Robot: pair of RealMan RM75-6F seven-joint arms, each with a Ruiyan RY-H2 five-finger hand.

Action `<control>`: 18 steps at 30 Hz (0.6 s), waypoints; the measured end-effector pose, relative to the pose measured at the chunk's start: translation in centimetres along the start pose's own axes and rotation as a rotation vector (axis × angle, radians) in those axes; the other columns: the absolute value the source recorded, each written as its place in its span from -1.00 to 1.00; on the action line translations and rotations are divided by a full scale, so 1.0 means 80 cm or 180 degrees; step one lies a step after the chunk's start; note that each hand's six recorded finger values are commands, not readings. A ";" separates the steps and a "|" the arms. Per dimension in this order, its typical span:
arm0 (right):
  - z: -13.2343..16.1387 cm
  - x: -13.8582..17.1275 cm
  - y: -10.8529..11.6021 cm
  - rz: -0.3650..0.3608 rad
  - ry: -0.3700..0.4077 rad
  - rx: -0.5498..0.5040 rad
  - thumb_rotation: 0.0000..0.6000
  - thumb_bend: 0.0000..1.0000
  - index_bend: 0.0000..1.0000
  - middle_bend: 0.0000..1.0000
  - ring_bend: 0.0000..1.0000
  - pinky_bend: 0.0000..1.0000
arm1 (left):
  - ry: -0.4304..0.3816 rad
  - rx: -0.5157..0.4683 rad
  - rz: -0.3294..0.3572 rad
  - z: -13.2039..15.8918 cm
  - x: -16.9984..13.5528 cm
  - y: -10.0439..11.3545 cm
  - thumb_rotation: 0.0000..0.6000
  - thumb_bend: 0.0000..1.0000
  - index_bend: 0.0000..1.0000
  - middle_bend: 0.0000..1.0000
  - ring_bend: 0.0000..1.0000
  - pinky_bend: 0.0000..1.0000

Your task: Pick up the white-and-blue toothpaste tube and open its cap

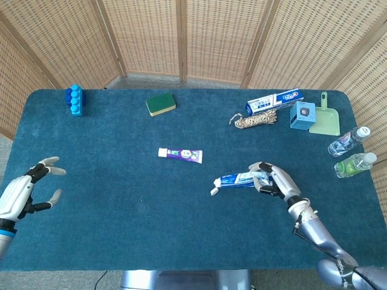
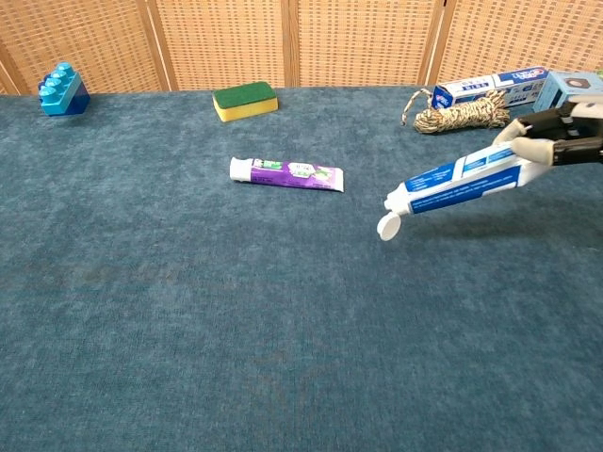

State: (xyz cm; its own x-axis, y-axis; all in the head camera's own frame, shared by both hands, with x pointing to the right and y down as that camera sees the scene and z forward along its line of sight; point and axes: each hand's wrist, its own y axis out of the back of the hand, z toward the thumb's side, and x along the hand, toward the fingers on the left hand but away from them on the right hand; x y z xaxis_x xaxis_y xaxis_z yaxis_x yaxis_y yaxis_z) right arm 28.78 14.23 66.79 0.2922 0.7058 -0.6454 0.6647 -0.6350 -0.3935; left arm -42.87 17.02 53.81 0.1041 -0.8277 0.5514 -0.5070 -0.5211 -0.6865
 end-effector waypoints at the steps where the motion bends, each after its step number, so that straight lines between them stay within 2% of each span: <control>1: 0.000 -0.003 -0.003 0.0016 0.0001 -0.0007 0.43 0.21 -0.20 -0.43 -0.66 -0.58 | -0.0001 -0.0004 -0.0002 0.000 0.001 0.001 1.00 -0.21 -0.35 -0.69 -0.67 -0.48; 4: 0.000 -0.013 -0.015 0.0068 -0.0009 0.0053 0.42 0.19 -0.21 -0.48 -0.69 -0.59 | -0.0005 -0.0011 -0.0014 0.000 0.003 0.001 1.00 -0.21 -0.36 -0.70 -0.67 -0.48; 6: -0.002 -0.019 -0.021 0.0093 -0.0030 0.0118 0.39 0.15 -0.30 -0.54 -0.76 -0.63 | -0.0011 -0.0009 -0.0015 0.000 0.004 0.001 1.00 -0.21 -0.37 -0.71 -0.69 -0.48; 11: -0.007 -0.029 -0.030 0.0106 -0.0063 0.0269 0.00 -0.06 -0.62 -0.72 -0.96 -0.73 | -0.0038 0.0012 -0.0009 0.004 0.007 0.004 1.00 -0.21 -0.39 -0.72 -0.71 -0.48; 15: -0.010 -0.032 -0.031 0.0054 -0.0075 0.0425 -0.14 -0.28 -0.81 -0.81 -1.00 -0.77 | -0.0049 0.0036 0.0000 0.006 0.008 0.007 1.00 -0.21 -0.43 -0.73 -0.73 -0.50; 18: -0.012 -0.030 -0.024 -0.0035 -0.0094 0.0485 -0.25 -0.37 -0.90 -0.85 -1.00 -0.78 | -0.0054 0.0035 0.0024 0.008 0.008 0.009 1.00 -0.21 -0.48 -0.75 -0.75 -0.50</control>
State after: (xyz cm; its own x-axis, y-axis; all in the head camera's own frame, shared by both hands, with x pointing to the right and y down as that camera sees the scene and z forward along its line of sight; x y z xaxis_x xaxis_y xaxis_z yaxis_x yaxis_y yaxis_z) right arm 27.48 14.10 69.74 0.2638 0.7048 -0.6585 0.5549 -0.6693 -0.4940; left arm -42.64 15.97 53.40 0.1149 -0.8350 0.5380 -0.4985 -0.5170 -0.6959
